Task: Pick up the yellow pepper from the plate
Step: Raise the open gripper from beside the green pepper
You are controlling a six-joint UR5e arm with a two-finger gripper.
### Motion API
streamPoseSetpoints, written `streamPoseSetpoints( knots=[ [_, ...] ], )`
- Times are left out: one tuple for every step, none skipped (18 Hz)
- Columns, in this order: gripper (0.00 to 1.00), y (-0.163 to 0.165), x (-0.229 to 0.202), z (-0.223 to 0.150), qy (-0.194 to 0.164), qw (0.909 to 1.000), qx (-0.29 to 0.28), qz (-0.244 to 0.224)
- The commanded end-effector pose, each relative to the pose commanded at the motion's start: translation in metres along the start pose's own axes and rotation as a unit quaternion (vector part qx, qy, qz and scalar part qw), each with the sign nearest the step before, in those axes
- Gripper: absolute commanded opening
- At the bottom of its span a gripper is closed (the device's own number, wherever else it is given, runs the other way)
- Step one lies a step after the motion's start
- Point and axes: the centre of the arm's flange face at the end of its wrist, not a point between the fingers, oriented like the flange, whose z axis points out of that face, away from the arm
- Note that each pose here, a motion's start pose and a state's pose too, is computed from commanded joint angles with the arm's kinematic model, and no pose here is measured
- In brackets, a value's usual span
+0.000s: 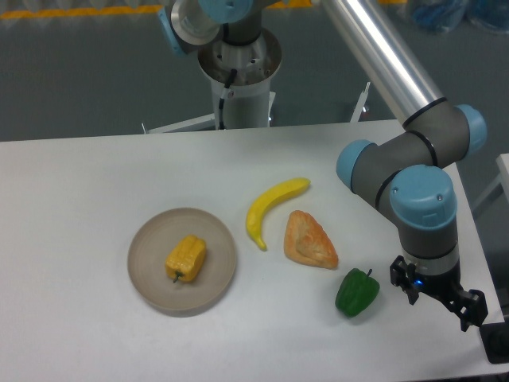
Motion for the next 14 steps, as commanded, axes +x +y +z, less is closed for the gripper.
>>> streamPoseSetpoints(
  knots=[
    [1.0,0.001,0.0,0.0,0.001,1.0,-0.001,-0.002],
    [1.0,0.0,0.001,0.0,0.001,1.0,0.0,-0.002],
    [1.0,0.0,0.001,0.001,0.001,1.0,0.0,-0.003],
    [1.0,-0.001,0.002,0.0,0.001,1.0,0.0,-0.002],
    [1.0,-0.002,0.003,0.0,0.002,1.0,0.0,-0.001],
    [1.0,-0.003,0.003,-0.001,0.002,1.0,0.003,-0.002],
    [1.0,-0.003,0.003,-0.005,0.001,1.0,0.006,-0.001],
    [1.0,-0.003,0.003,-0.007,0.0,1.0,0.007,0.0],
    [1.0,-0.004,0.004,-0.01,0.0,1.0,0.008,-0.001],
    [1.0,-0.007,0.005,-0.013,-0.001,0.9999,0.009,-0.004],
    [1.0,-0.012,0.007,-0.023,-0.005,0.9999,0.013,-0.009],
    [1.0,-0.016,0.008,-0.031,-0.006,0.9997,0.014,-0.021],
    [1.0,-0.019,0.013,-0.044,-0.008,0.9991,0.017,-0.039],
    [1.0,-0.024,0.02,-0.056,-0.01,0.9989,0.021,-0.04]
  ],
)
